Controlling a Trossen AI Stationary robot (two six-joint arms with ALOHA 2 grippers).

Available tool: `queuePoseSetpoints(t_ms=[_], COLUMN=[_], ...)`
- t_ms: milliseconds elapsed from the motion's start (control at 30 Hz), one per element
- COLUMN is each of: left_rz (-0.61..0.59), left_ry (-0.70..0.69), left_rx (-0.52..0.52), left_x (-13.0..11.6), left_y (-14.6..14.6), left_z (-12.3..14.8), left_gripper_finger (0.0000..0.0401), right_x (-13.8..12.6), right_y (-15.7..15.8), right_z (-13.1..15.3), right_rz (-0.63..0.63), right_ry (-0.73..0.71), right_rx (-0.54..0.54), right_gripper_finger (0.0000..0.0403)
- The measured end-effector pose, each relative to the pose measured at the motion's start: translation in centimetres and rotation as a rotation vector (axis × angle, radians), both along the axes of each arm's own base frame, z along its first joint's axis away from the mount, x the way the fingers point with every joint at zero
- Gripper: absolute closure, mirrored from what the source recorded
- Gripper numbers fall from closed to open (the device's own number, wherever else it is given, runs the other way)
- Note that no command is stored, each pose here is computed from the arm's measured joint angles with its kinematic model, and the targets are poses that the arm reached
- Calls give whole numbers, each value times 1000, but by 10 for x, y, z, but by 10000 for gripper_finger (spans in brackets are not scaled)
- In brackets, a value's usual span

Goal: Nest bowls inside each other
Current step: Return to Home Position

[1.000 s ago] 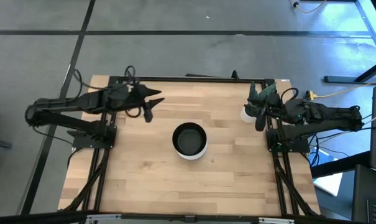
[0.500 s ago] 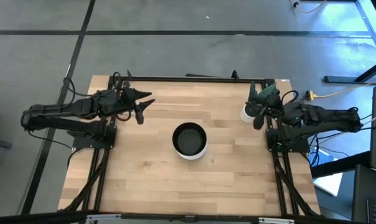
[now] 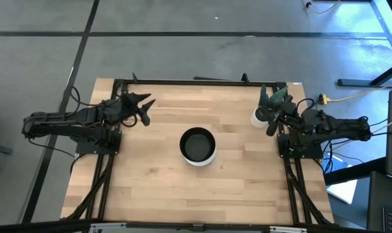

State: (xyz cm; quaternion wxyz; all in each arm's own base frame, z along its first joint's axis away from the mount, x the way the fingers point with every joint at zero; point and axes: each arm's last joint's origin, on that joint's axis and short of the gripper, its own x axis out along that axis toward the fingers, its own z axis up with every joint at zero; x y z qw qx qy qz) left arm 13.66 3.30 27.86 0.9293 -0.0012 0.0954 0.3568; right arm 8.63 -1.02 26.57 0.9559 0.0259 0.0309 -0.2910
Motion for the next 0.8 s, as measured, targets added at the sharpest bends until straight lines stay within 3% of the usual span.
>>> queuePoseSetpoints(t_ms=[200,800], left_rz=[41,60], left_ry=[0,-2], left_rx=[-12,-42], left_x=[-6,-8], left_y=[0,0], left_z=[-14,-23], left_gripper_finger=[255,256], right_x=[-6,-8], right_y=[-2,-2], right_z=[-7,-13], right_rz=[-84,-78], right_ry=[11,10], right_rx=[-19,-1], right_gripper_finger=[241,241])
